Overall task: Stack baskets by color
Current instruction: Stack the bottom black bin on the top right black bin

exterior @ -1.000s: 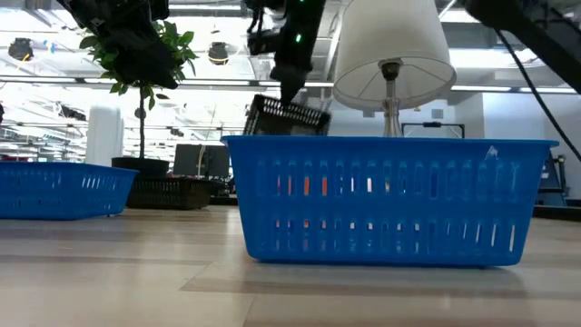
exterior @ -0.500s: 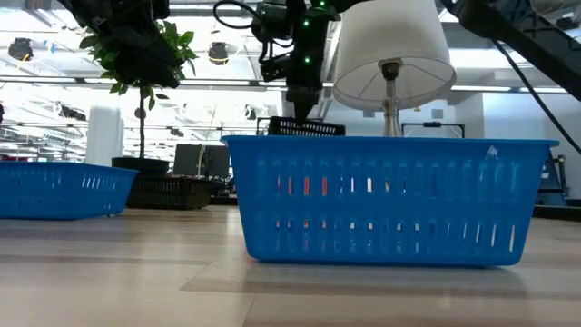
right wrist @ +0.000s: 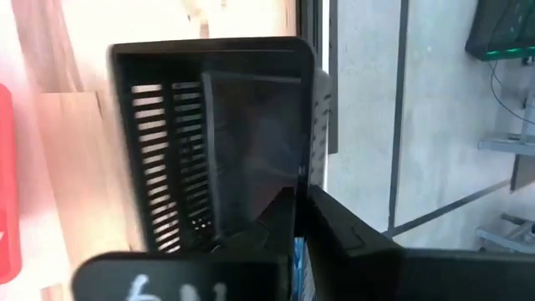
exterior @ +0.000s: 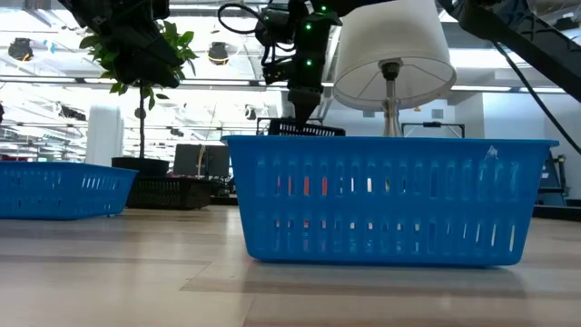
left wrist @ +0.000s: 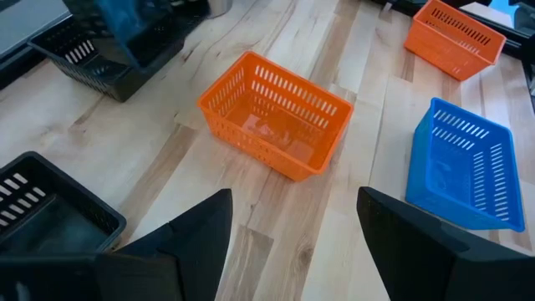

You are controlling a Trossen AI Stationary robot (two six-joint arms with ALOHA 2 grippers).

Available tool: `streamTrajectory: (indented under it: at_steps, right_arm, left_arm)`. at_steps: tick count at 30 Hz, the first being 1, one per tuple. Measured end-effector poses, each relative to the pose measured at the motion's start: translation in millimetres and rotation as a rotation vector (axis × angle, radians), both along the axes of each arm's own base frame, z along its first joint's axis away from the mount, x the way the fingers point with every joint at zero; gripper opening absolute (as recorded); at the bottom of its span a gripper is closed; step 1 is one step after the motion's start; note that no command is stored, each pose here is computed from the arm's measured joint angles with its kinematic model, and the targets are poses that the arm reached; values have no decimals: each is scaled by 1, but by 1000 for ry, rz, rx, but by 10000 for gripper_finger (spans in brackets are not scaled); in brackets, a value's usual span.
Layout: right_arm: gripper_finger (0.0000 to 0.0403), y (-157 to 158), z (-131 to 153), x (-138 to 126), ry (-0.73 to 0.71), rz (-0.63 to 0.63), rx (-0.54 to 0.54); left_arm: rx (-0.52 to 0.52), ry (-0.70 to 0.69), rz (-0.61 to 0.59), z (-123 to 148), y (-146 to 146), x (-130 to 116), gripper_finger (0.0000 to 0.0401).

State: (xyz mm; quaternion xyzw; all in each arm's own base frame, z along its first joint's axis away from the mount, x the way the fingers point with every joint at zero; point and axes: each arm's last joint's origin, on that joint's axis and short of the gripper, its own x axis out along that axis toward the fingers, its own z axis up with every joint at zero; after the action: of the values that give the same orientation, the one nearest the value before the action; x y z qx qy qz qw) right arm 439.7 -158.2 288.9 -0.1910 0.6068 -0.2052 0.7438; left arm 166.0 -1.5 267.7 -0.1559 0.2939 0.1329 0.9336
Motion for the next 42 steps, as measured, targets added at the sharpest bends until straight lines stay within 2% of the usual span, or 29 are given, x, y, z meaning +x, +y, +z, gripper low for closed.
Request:
streamTrajectory:
  at_steps: [5, 22, 25, 29, 33, 37, 42]
  right_arm:
    - [60, 0, 0, 0, -3, -1, -1]
    - [62, -5, 1, 0, -39, -38, 0]
    - [62, 2, 1, -1, -50, -61, 51]
    - [63, 19, 16, -13, -82, -97, 181]
    - [63, 41, 41, -31, -102, -153, 258]
    - [63, 67, 73, -56, -127, -197, 300]
    - [63, 103, 111, -87, -237, -207, 374]
  left_arm:
    - [-3, -1, 2, 0, 0, 0, 245]
    - [-3, 0, 2, 0, 0, 0, 245]
    - [-3, 0, 2, 0, 0, 0, 245]
    - [13, 4, 20, -1, 1, 2, 245]
    - [117, -11, -43, -1, 0, 13, 245]
    - [261, -54, -118, -1, 5, 36, 245]
    - [417, -5, -103, 15, 34, 67, 245]
